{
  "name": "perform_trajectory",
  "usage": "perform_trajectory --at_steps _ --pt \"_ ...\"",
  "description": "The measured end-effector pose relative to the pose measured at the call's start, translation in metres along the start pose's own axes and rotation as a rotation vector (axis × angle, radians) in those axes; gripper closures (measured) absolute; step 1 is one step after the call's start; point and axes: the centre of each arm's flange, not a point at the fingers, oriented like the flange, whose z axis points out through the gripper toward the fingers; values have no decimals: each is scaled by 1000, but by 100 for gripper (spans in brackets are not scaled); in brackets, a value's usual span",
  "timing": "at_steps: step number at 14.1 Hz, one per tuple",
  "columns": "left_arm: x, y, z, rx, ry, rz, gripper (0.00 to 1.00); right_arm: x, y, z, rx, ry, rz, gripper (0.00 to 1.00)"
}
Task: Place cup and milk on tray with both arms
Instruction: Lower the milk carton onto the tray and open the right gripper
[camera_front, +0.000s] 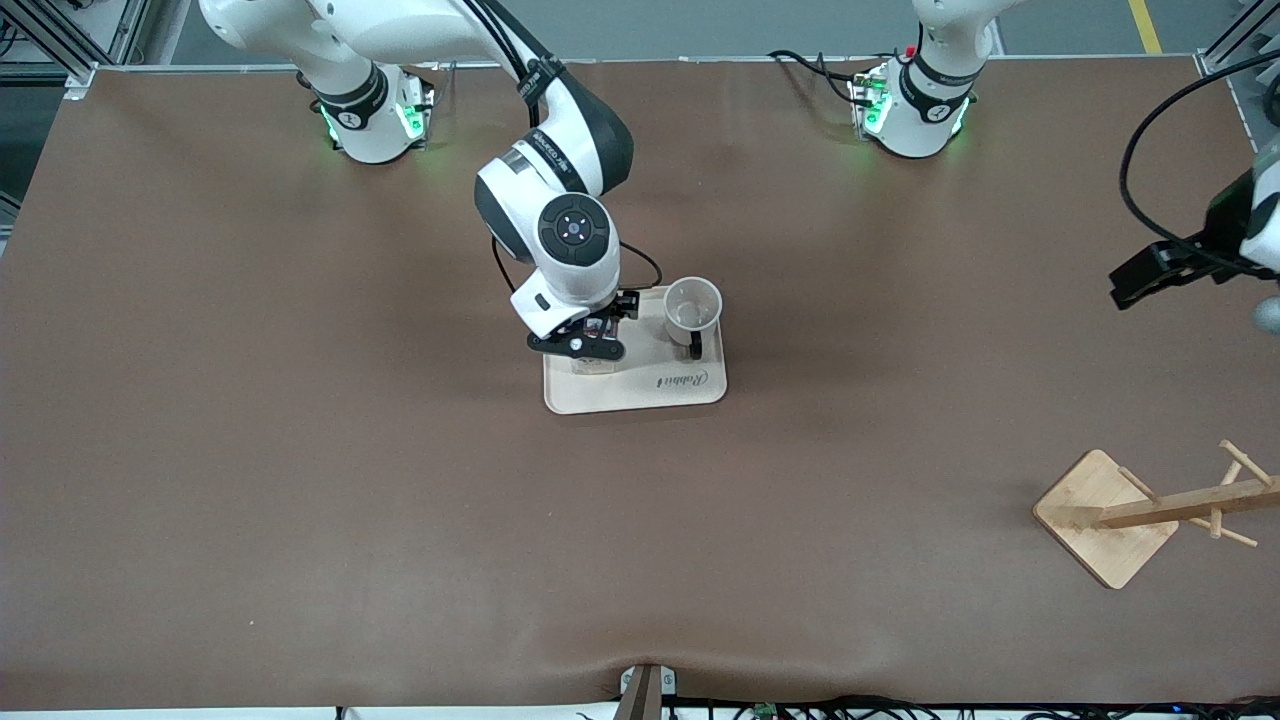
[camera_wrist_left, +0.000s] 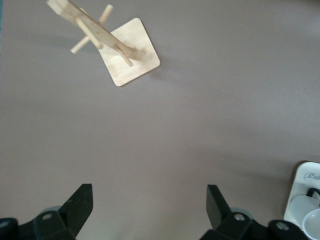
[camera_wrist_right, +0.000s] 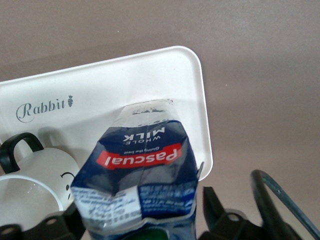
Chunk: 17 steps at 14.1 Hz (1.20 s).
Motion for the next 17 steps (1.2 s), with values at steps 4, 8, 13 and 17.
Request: perform_trajectory --at_steps 4,8,13,17 --pt "-9 -44 -1 -47 -21 30 0 5 6 -3 -10 -5 -16 0" --pt "-25 -36 -11 -44 -1 79 0 5 7 -17 0 5 -21 0" --pt "-26 -31 -16 -50 31 92 0 1 20 -70 11 10 -13 0" --pt "-25 -28 -12 -49 29 97 0 11 61 -141 36 19 37 0"
